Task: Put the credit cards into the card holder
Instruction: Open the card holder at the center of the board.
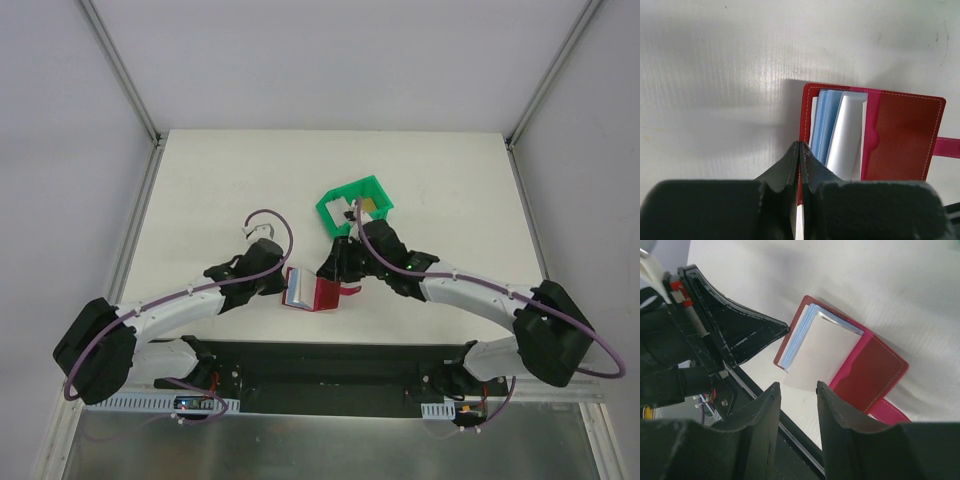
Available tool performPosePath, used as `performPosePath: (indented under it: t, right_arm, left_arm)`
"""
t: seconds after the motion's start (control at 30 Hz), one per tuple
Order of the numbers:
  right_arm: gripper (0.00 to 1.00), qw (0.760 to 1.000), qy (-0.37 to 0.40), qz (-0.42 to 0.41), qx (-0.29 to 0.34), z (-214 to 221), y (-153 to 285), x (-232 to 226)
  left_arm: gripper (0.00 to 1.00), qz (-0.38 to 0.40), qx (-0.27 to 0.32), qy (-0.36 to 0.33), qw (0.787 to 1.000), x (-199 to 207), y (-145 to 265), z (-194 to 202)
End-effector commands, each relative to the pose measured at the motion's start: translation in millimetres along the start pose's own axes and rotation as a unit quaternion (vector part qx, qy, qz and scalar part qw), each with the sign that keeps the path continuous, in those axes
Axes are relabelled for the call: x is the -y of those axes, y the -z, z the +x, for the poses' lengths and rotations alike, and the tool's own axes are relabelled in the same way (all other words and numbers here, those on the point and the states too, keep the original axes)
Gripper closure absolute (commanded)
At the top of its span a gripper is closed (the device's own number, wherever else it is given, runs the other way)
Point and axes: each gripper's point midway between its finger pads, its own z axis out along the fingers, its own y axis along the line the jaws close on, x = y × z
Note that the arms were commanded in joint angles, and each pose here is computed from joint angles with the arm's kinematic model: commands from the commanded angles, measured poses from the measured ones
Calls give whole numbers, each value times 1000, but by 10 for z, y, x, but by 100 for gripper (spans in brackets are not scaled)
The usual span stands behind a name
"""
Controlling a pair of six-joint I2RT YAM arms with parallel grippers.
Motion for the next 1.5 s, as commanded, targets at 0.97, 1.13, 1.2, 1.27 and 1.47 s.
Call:
performPosePath:
  t: [0.97, 1.13, 1.2, 1.27, 1.47]
  right_arm:
    - [70, 984, 8, 140, -108, 590, -323, 639]
    - [70, 984, -10, 146, -106, 630, -292, 821]
    - [71, 983, -17, 150, -108, 664, -288, 883]
    - [71, 983, -23, 147, -106, 697, -307, 916]
    - [71, 982, -32, 145, -113, 749, -349, 949]
  left_arm:
    - [76, 28, 25, 3, 999, 16, 112, -48]
    - [68, 17, 20, 2, 1000, -50, 70, -25]
    - [66, 19, 16, 3, 1000, -43, 50, -31]
    - [66, 24, 13, 2, 1000, -23, 42, -43]
    - [59, 88, 11, 19, 996, 165, 12, -80]
